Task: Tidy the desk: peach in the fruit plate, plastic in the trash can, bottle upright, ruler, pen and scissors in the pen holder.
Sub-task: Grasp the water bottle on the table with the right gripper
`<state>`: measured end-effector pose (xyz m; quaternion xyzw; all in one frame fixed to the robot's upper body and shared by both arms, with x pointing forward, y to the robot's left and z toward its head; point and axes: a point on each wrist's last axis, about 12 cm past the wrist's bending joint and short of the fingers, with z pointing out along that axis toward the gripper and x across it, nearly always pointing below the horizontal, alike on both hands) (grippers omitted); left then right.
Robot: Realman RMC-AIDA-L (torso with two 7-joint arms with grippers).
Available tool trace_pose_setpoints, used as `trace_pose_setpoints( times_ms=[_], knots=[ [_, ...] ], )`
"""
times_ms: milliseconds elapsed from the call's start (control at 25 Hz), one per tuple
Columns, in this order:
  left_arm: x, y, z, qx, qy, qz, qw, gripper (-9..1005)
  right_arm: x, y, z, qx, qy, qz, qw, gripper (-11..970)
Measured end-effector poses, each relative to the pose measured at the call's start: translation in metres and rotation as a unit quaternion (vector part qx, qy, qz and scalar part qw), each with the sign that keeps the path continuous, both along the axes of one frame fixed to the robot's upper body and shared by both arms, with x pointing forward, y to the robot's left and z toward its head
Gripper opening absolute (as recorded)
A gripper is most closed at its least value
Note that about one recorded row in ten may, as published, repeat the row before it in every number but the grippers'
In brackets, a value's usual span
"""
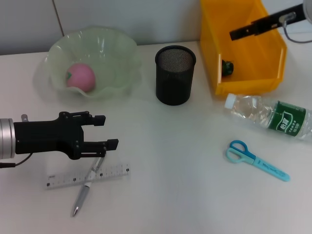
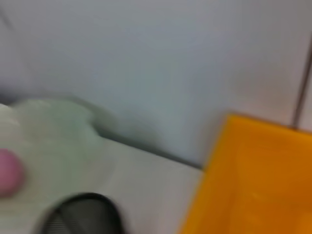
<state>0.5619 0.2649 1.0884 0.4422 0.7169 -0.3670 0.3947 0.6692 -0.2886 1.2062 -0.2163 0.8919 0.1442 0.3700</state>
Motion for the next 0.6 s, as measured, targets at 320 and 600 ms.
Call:
trace_pose_setpoints(
  times_ms=[320,600],
  knots=[
    [-0.001,0.000,-0.001,0.000,0.003,0.001,1.000,788,-0.044,-0.008,0.037,0.028,-0.002,0.147,0.989,820],
    [-0.001,0.004,0.000,-0.004,0.008,0.010,1.000,788,-0.063,-0.021,0.064,-0.014,0.049,0.215,0.975,821]
  ],
)
